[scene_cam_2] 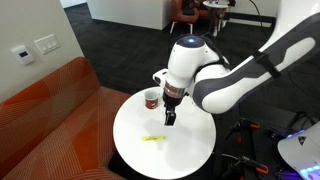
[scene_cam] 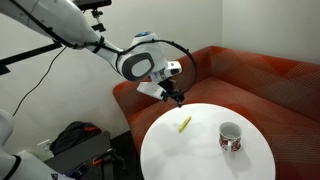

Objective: Place the marker in the mug

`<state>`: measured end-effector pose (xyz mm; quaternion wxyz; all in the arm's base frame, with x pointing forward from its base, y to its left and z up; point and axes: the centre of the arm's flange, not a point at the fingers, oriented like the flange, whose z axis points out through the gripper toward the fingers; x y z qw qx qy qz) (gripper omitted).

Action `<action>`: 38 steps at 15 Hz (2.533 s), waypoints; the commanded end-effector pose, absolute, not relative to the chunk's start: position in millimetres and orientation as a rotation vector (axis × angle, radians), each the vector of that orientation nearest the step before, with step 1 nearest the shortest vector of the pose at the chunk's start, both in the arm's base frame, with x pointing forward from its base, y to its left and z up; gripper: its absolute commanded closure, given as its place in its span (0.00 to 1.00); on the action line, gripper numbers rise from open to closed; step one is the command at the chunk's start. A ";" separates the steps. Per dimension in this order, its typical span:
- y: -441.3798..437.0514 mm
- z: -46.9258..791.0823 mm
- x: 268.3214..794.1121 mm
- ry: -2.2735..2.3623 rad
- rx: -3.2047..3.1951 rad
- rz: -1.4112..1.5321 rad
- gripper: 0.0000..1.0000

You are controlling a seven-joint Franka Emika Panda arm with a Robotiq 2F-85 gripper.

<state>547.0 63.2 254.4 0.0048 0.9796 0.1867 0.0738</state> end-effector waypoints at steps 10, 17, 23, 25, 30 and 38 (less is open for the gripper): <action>70.4 162.3 605.0 0.647 3.092 0.059 0.00; 73.0 137.7 595.4 0.651 3.093 -0.022 0.00; 73.4 134.2 599.7 0.668 3.088 -0.013 0.00; 75.5 127.9 602.0 0.667 3.081 -0.024 0.00; 82.4 104.4 606.6 0.702 3.059 -0.036 0.00; 90.9 76.1 623.6 0.685 3.064 0.090 0.00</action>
